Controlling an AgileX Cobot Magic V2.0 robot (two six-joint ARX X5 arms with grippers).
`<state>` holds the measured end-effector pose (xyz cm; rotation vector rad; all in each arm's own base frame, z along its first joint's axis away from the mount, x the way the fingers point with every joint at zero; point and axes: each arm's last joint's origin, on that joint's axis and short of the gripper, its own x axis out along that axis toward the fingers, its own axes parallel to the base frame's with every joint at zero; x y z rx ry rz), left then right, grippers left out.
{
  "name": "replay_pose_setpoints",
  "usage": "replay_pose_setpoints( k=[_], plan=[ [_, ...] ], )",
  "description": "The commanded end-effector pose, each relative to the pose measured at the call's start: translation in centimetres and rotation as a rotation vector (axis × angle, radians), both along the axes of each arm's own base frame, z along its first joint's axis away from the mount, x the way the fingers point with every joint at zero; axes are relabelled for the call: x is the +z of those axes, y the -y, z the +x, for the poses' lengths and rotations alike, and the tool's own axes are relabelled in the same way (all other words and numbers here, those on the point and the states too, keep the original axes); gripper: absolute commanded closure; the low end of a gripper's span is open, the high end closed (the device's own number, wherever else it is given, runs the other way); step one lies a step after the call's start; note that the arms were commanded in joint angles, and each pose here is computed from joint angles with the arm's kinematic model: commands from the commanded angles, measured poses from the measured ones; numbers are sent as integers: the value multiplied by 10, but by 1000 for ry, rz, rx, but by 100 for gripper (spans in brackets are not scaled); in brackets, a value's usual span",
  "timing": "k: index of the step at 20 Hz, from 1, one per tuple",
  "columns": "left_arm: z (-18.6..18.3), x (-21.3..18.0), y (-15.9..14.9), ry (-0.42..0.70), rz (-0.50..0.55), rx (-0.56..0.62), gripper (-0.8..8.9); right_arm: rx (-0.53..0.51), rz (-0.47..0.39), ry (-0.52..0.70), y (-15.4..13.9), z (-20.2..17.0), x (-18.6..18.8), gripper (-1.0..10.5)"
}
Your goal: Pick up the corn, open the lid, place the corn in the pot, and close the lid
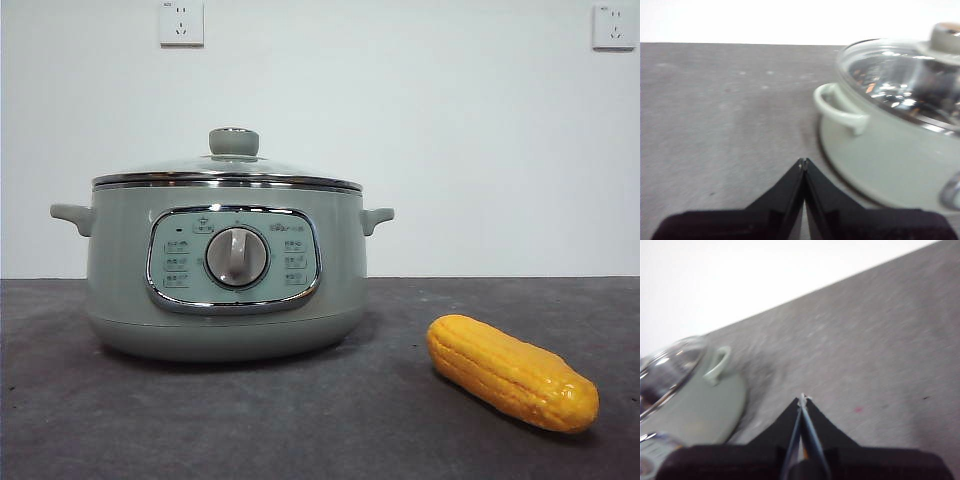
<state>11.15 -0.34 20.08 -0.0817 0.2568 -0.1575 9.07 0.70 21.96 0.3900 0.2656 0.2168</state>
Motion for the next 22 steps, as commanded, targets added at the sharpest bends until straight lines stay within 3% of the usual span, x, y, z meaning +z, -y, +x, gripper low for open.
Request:
replay_pose_setpoints(
  k=[1, 7, 10, 13, 17, 19, 22],
  plan=[
    [5, 13, 2, -12, -60, -60, 819, 64, 22, -60, -2, 3, 12, 955],
    [18, 43, 9, -25, -128, -306, 817, 161, 55, -270, -5, 9, 34, 945],
    [25, 51, 11, -46, -151, -358, 817, 167, 76, -354, -5, 13, 44, 946],
    [30, 53, 13, -107, -249, -423, 817, 184, 110, -378, -6, 18, 51, 946],
    [38, 61, 16, -194, -324, -533, 818, 312, 159, -398, -9, 27, 60, 935],
    [41, 71, 19, -241, -324, -563, 818, 345, 162, -458, -13, 37, 63, 831],
    [43, 89, 23, -279, -282, -600, 818, 414, 120, -530, -25, 53, 66, 808]
  ],
)
